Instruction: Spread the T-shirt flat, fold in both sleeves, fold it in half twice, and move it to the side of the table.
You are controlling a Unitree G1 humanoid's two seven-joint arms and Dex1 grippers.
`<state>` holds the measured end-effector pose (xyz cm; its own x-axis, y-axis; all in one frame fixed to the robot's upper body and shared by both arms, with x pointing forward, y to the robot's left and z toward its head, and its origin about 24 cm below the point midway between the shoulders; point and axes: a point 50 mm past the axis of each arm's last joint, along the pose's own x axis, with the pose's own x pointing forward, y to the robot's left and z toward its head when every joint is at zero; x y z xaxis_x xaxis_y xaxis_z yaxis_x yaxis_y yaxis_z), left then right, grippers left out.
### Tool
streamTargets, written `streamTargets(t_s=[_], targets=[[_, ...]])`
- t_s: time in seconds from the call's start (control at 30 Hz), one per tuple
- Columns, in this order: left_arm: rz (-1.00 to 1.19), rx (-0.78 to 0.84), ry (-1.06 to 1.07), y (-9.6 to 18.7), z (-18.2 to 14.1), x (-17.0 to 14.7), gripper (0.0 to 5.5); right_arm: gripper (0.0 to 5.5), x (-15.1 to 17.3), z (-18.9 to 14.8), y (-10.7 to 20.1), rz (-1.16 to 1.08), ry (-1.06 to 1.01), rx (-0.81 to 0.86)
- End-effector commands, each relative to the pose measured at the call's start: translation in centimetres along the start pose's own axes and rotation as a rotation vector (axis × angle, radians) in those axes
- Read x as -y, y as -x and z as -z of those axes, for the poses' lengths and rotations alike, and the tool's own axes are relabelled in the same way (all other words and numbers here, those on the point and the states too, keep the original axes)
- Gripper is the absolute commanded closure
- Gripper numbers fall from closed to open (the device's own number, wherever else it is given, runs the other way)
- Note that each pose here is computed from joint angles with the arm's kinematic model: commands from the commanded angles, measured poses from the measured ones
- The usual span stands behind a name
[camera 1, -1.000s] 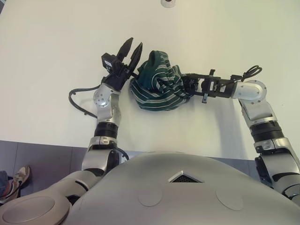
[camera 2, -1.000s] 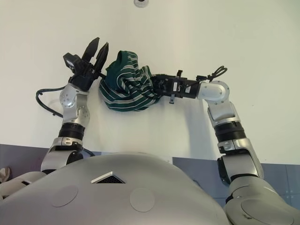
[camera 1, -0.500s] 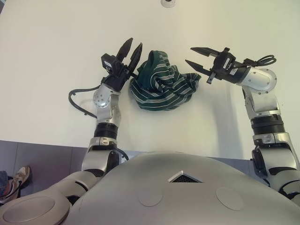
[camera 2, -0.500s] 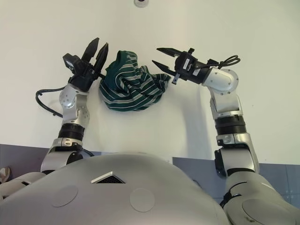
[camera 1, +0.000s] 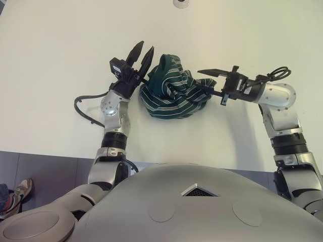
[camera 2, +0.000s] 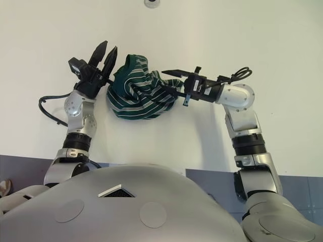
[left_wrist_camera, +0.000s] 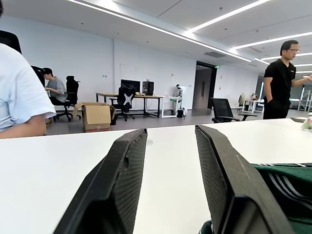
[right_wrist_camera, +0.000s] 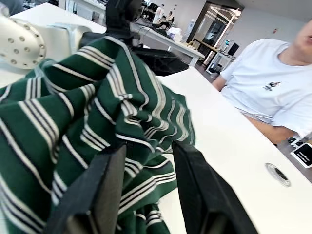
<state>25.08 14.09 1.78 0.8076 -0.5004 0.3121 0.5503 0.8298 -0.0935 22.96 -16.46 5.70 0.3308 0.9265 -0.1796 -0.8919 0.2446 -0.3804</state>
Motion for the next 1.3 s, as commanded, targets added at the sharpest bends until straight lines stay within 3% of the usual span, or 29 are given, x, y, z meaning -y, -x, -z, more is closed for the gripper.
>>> streamTargets(t_s=[0.03, 0.27, 0.7, 1.0, 1.3], targets=[[0.006, -0.019, -0.013, 0.1, 0.1, 0.1, 3.69, 3.77, -0.6, 0.2, -0.2, -0.055, 0.015, -0.026], [0.005, -0.017, -0.013, 0.1, 0.0, 0.2, 3.69, 3.77, -1.2, 0.7, -0.6, -0.071, -0.008, -0.034], [0.007, -0.020, -0.014, 0.2, 0.0, 0.2, 3.69, 3.77, 1.3, 0.1, -1.4, 0.096, -0.014, 0.023], [0.009, -0.020, -0.015, 0.2, 0.0, 0.3, 3.69, 5.40, 0.6, 0.1, -1.7, 0.057, -0.007, 0.024], [0.009, -0.019, -0.016, 0.2, 0.0, 0.3, 3.69, 5.45, 0.3, 0.2, -1.7, 0.037, -0.004, 0.024]])
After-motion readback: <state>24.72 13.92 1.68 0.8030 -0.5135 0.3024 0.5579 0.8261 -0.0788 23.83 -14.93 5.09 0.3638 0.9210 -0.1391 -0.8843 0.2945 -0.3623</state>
